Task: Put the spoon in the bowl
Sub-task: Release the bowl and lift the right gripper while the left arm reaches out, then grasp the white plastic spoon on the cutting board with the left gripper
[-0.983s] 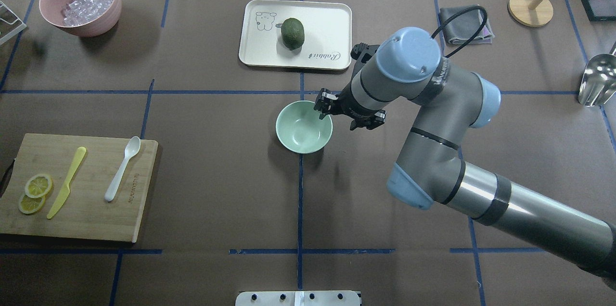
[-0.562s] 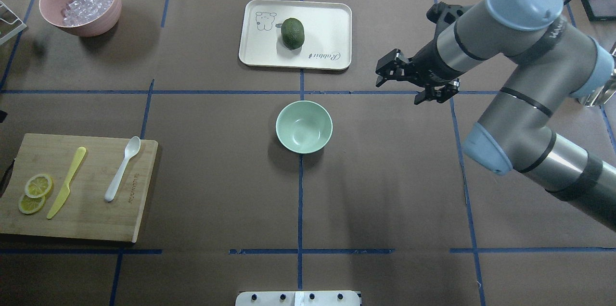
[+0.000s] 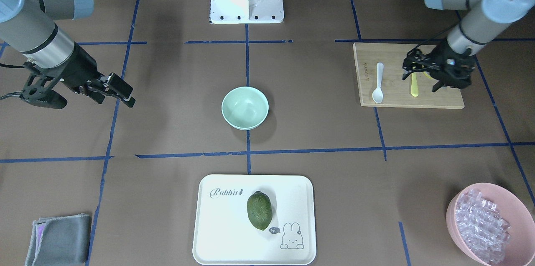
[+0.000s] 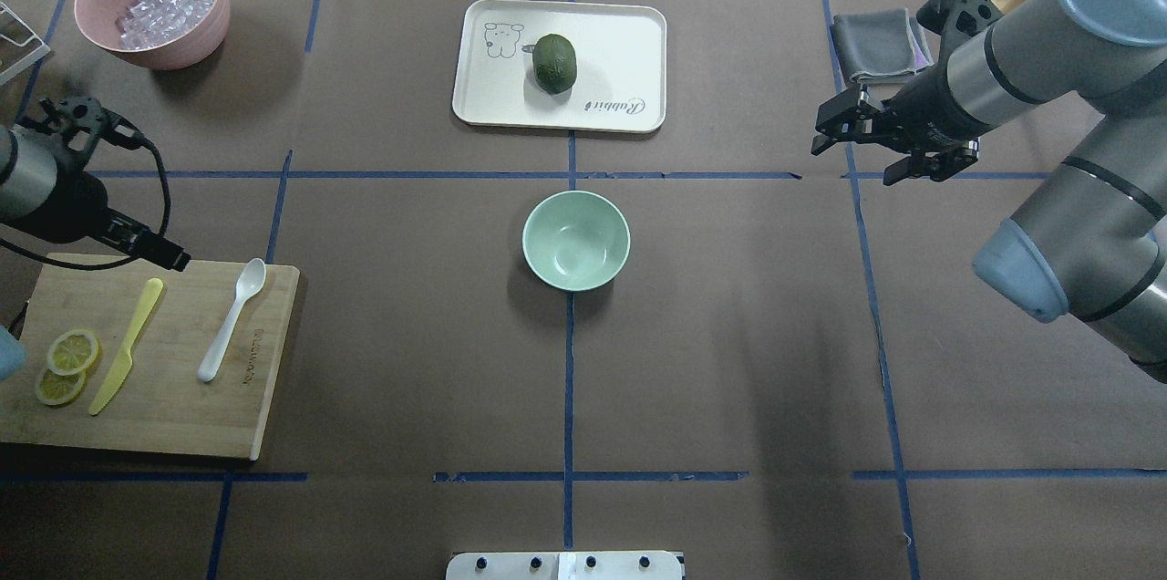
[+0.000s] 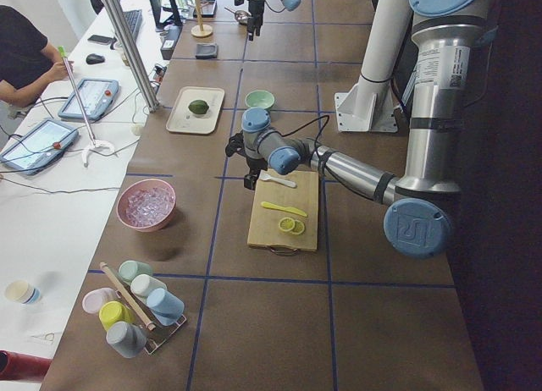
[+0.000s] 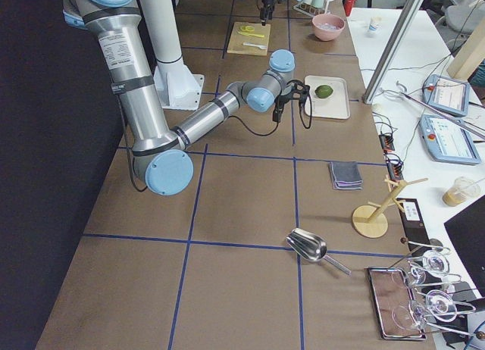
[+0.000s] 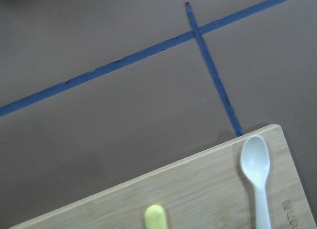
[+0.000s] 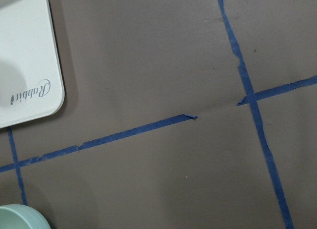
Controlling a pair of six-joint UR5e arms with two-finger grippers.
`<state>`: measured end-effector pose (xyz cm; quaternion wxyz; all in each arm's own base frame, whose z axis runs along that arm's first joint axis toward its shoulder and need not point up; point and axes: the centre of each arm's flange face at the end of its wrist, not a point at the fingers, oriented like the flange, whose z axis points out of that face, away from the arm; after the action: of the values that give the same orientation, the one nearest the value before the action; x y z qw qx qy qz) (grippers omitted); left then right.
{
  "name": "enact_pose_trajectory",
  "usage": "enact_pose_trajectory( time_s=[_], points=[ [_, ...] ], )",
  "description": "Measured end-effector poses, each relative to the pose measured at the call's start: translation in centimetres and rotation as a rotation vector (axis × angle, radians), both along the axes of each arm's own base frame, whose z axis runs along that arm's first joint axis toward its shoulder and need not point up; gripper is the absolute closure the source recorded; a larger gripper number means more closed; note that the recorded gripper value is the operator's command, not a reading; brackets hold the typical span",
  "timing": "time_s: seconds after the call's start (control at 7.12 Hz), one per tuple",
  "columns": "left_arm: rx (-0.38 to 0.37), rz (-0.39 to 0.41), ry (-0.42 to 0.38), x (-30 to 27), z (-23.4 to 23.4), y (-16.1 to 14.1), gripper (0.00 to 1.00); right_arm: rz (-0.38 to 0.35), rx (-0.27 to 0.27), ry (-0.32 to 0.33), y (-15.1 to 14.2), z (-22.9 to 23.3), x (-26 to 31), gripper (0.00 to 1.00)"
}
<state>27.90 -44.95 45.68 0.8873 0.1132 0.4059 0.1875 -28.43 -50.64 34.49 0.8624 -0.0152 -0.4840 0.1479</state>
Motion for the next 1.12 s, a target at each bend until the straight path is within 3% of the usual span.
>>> enact_pose_trajectory(
  time_s=[0.28,0.7,0.84,1.12],
  points=[
    [0.003,0.006,-0.022,5.0,-1.1,1.5,0.11,-0.008,0.01,0.014,0.2,1.0,0.4,0.0],
    [-0.054,0.006,-0.047,7.3,0.2,3.0,0.15,-0.008,0.01,0.02,0.1,1.3,0.2,0.0],
    [-0.075,0.006,-0.055,7.9,0.6,3.4,0.2,-0.003,0.013,0.024,0.1,1.3,0.2,0.0],
    [-0.09,0.009,-0.062,8.3,1.1,3.7,0.46,0.002,0.017,0.027,0.0,1.2,0.1,0.0]
  ],
)
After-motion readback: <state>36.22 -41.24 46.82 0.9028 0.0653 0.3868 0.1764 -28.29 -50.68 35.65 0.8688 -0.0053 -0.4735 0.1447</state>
